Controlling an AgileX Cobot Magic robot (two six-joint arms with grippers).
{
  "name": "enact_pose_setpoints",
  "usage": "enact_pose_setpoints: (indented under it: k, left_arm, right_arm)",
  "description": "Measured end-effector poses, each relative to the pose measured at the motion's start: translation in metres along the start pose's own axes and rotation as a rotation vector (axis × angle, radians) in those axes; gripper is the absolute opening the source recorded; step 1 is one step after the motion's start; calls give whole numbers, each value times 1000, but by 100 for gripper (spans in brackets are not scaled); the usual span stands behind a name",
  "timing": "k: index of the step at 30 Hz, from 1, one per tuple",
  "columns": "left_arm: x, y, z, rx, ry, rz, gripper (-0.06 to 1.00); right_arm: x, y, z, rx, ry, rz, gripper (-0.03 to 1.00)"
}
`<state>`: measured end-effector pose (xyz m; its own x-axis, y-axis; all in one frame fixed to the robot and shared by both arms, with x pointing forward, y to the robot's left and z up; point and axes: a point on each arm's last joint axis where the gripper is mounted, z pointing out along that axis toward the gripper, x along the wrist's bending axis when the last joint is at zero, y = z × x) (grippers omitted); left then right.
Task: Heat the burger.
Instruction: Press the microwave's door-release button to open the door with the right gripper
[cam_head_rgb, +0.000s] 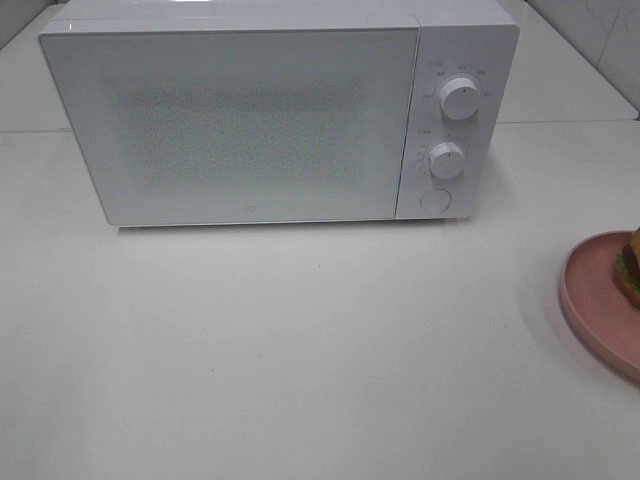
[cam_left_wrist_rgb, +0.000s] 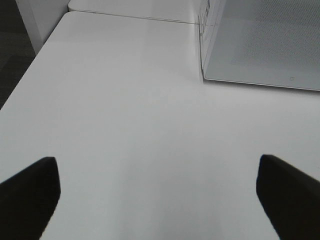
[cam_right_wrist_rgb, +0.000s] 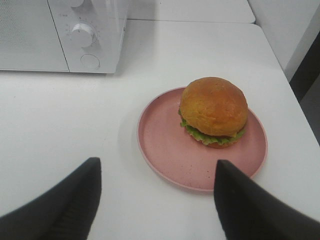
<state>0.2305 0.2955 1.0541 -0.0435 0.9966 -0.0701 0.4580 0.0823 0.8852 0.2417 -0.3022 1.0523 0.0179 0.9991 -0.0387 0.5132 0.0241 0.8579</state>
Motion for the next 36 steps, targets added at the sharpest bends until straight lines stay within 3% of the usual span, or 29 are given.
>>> enact_pose_setpoints:
  k: [19,22,23,24,25,27,29,32,33,35,36]
  left_arm:
    - [0,0,0,0,0,0,99]
    - [0,0,0,0,0,0,99]
    - [0,0,0,0,0,0,99]
    - [0,0,0,0,0,0,99]
    - [0,0,0,0,0,0,99]
    - [0,0,0,0,0,0,99]
    - [0,0,0,0,0,0,99]
    - [0,0,0,0,0,0,99]
    - [0,0,0,0,0,0,99]
    - [0,0,0,0,0,0,99]
    - [0,0,0,0,0,0,99]
  right_arm:
    - [0,-1,2,1,1,0,62]
    - [0,3,0,-28,1,1,62]
    - [0,12,-4,-106,1,1,62]
    - [0,12,-4,-106,1,1,62]
    - [0,25,-5,-197,1,1,60]
    - [0,30,-5,-231,1,0,58]
    - [0,54,7,-332,4,-2,43]
    - [0,60,9,-361,4,-7,38]
    - [1,71,18,-411,5,-16,24]
    - [1,74,24,-425,6,-18,17]
    - [2,77,38,-442,8,-20,5]
